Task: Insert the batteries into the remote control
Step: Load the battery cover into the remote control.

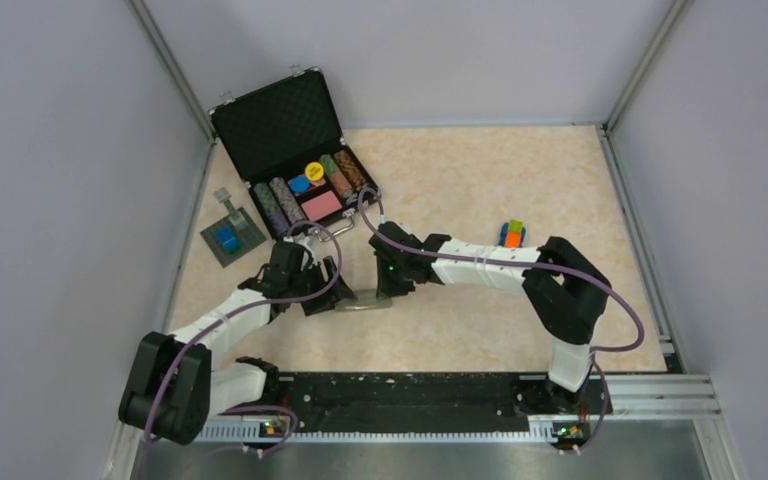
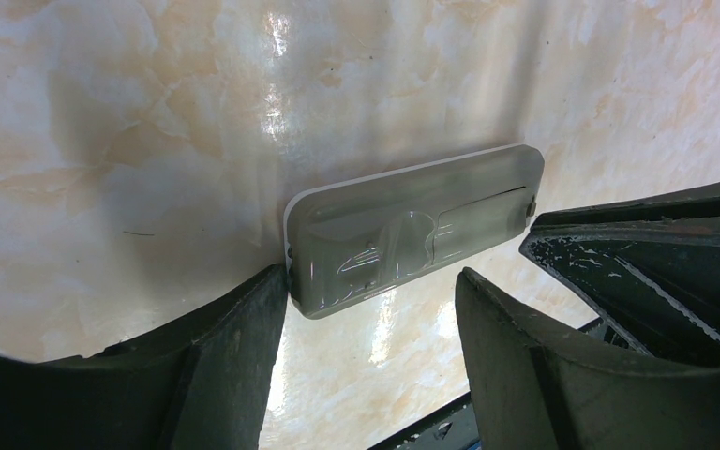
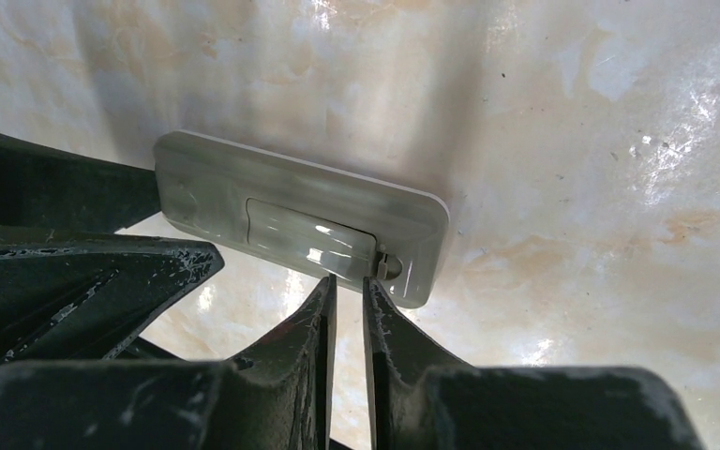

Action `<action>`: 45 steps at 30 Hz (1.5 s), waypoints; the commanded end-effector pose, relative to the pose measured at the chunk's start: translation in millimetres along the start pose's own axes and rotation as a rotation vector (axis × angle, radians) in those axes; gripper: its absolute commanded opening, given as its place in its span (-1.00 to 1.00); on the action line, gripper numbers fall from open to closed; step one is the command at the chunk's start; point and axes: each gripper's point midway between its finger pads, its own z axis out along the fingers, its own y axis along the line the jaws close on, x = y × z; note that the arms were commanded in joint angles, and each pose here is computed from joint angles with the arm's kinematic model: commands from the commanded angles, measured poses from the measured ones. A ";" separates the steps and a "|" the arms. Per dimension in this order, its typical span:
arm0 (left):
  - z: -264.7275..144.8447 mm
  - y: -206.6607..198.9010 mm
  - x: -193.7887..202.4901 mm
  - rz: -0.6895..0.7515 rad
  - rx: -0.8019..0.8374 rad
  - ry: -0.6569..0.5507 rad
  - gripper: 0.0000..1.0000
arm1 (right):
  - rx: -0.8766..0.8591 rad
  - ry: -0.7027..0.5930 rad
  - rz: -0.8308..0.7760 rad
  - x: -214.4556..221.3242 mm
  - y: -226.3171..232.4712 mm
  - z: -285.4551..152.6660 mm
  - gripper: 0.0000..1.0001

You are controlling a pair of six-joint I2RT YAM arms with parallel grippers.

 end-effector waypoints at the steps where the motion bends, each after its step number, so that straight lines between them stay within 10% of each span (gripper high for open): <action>1: 0.5 16.4 14.1 -0.011 -0.071 0.049 0.43 | -0.032 -0.033 -0.019 -4.3 12.2 3.2 -0.70; 35: 3.0 14.7 16.0 -0.026 -0.054 0.053 0.32 | 0.081 0.056 -0.115 35.5 -12.3 29.6 -0.79; 45: -24.9 2.0 -28.0 -0.002 -0.114 -0.131 0.31 | -0.080 -0.167 -0.191 -38.9 53.7 -37.7 -0.49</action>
